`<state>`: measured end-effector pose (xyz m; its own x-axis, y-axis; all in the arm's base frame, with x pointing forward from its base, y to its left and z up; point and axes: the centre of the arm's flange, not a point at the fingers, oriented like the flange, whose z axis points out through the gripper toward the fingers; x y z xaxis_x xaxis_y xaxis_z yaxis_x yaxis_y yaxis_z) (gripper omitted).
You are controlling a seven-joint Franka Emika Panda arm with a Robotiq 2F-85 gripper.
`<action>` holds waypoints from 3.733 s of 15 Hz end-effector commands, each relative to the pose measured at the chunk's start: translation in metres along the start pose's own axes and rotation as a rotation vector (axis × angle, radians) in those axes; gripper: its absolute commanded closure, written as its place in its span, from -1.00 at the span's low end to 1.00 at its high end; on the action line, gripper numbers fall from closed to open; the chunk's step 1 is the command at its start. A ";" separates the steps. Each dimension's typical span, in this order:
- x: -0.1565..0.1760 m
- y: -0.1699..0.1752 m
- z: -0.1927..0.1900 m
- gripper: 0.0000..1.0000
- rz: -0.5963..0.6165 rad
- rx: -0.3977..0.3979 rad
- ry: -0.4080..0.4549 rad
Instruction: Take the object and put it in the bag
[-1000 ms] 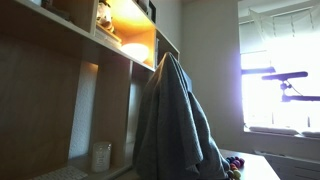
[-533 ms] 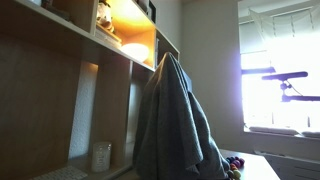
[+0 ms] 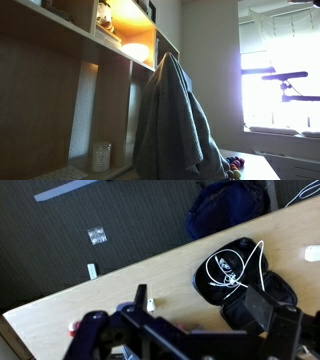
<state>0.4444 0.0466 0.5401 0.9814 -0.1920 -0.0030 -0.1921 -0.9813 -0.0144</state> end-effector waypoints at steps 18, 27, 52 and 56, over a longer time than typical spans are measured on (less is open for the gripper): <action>0.117 0.031 0.091 -1.00 0.060 -0.010 -0.016; 0.121 0.039 0.113 -1.00 0.079 -0.010 -0.059; 0.170 0.046 0.177 -1.00 0.087 -0.036 -0.072; 0.189 0.056 0.208 -1.00 0.112 -0.040 -0.070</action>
<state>0.5988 -0.0319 0.3440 0.9530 -0.2917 -0.0822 -0.2906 -0.9565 0.0258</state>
